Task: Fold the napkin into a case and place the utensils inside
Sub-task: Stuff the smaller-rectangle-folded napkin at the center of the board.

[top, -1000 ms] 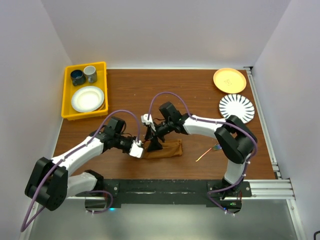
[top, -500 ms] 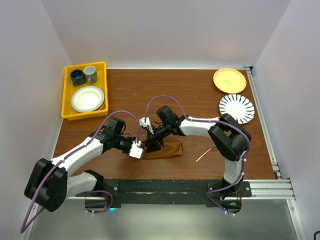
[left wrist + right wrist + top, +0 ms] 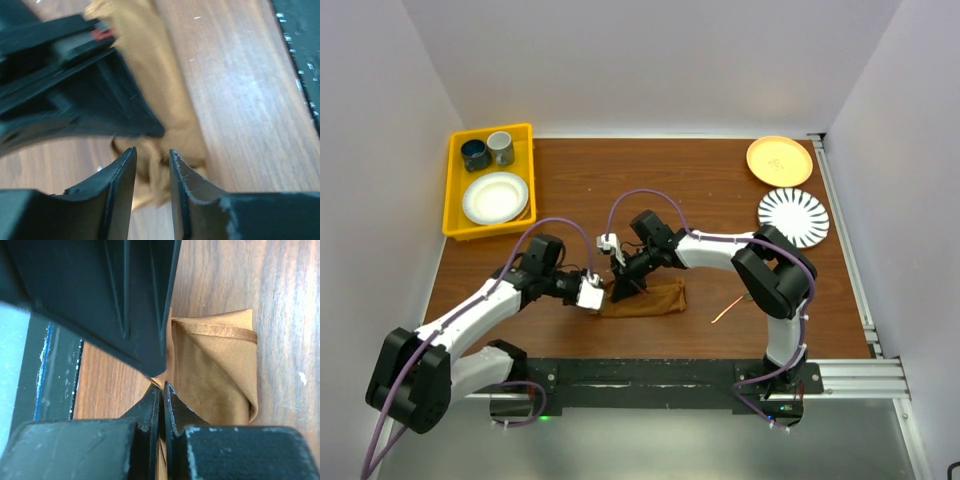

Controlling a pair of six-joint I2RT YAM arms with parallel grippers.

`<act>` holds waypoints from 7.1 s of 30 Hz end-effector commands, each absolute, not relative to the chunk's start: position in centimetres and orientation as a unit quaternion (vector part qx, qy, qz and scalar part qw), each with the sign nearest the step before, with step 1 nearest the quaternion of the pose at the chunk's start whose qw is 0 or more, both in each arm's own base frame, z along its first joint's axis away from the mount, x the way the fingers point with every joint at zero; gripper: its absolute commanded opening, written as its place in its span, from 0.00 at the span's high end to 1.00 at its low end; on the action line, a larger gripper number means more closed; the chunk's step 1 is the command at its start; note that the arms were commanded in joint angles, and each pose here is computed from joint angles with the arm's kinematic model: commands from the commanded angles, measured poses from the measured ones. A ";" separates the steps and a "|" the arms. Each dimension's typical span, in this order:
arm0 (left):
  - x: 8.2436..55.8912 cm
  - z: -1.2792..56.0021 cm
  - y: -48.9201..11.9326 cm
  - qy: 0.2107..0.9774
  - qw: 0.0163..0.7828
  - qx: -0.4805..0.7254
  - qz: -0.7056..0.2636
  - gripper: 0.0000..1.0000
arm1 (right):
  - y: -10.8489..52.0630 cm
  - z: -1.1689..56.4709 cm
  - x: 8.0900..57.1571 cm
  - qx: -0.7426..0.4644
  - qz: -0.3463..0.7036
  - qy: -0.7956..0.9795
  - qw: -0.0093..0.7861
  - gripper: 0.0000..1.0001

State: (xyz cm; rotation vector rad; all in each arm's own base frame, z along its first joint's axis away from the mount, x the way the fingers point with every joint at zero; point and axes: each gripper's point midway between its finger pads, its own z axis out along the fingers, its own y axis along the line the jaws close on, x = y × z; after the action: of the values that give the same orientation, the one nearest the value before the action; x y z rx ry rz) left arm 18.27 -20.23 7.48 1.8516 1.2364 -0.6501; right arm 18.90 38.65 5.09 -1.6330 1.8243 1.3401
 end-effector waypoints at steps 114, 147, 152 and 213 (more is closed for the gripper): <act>22.0 8.0 -19.5 0.618 0.421 0.610 -0.261 0.56 | 38.8 6.8 17.8 -0.510 0.499 0.686 0.146 1.00; 20.7 5.8 -20.8 0.601 0.372 0.639 -0.303 1.00 | 38.5 7.0 18.0 -0.506 0.499 0.689 0.145 1.00; 20.2 4.8 -20.3 0.599 0.354 0.654 -0.297 1.00 | 37.8 7.1 18.2 -0.491 0.502 0.699 0.136 1.00; 22.9 3.4 -23.6 0.828 0.114 0.138 -0.532 0.65 | 36.8 6.4 20.6 -0.505 0.453 0.706 0.202 1.00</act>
State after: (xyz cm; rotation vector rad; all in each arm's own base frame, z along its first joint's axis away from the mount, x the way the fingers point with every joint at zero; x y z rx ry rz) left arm 21.99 -23.53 2.76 0.3714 2.4759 -1.5952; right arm 19.95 36.08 4.17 -1.3891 2.0753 1.2844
